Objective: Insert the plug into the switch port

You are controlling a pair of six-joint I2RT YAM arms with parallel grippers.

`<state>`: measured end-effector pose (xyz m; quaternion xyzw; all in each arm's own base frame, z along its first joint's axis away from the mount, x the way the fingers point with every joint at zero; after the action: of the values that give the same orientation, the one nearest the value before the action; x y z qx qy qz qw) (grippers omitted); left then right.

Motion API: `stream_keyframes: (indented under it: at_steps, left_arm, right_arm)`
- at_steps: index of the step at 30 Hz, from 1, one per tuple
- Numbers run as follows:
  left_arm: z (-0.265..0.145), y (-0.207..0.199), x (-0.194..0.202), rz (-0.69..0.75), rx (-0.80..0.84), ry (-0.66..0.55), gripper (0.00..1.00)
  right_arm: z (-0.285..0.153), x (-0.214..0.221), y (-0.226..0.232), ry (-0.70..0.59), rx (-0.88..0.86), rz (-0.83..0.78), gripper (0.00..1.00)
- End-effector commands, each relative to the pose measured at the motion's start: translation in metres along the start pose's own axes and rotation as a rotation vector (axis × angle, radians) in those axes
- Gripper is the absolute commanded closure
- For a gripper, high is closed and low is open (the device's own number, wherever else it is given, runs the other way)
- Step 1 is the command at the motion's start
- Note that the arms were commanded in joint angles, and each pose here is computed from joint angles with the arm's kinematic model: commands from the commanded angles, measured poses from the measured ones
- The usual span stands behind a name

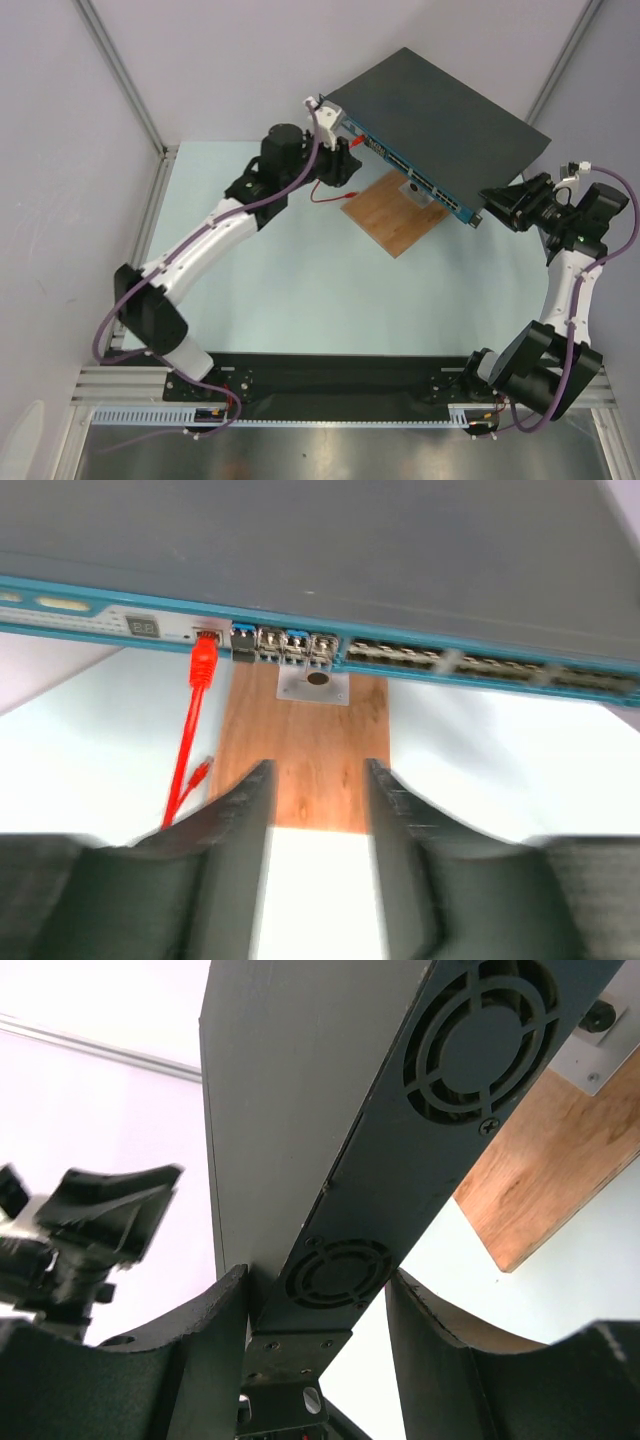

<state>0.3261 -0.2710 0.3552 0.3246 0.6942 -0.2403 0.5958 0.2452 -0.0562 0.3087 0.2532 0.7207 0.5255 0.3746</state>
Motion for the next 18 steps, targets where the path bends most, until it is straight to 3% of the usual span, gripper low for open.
stream_keyframes:
  at_steps: [1,7,9,10,11,13,14,16,17,18]
  left_arm:
    - [-0.044,0.0,-0.009,0.003,0.087,0.004,0.48]
    - [-0.088,0.023,0.001,-0.091,0.07,0.061,0.23]
    - [-0.1,0.03,-0.001,-0.092,0.042,0.068,0.15]
    - [-0.107,0.04,0.003,-0.113,0.016,0.091,0.04]
    - [-0.115,0.043,0.003,-0.12,0.007,0.089,0.0]
    - [-0.129,0.059,0.012,-0.16,-0.014,0.106,0.0]
    - [-0.134,0.063,0.015,-0.195,-0.006,0.108,0.0]
    - [-0.15,0.075,0.022,-0.268,0.013,0.134,0.0]
    - [-0.155,0.079,0.025,-0.29,0.002,0.15,0.0]
    - [-0.161,0.082,0.027,-0.295,-0.008,0.165,0.0]
  right_arm:
    - [0.004,-0.022,0.0,-0.066,0.03,-0.195,1.0]
    - [0.006,-0.033,-0.005,-0.073,0.059,-0.209,1.0]
    - [0.005,-0.033,-0.005,-0.06,0.055,-0.202,0.86]
    - [0.004,-0.033,-0.004,-0.061,0.055,-0.201,0.79]
    - [0.002,-0.033,-0.004,-0.064,0.056,-0.203,0.6]
    - [-0.006,-0.031,0.001,-0.077,0.051,-0.216,0.43]
    - [-0.009,-0.031,0.004,-0.08,0.049,-0.223,0.26]
    - [-0.017,-0.028,0.01,-0.078,0.056,-0.221,0.15]
    - [-0.023,-0.031,0.018,-0.093,0.058,-0.243,0.03]
    - [-0.027,-0.032,0.02,-0.094,0.065,-0.276,0.0]
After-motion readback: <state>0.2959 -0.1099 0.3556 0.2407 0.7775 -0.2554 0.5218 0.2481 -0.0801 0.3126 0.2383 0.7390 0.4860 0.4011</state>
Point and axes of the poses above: each gripper's point midway between its finger pads, its own z axis out along the fingers, its own y axis along the line the jaws close on, x = y × z, the point moved 10 cm from there along -z, back along the fingers, and after that the axes turned 11 degrees about z, right-handed, at the moved point
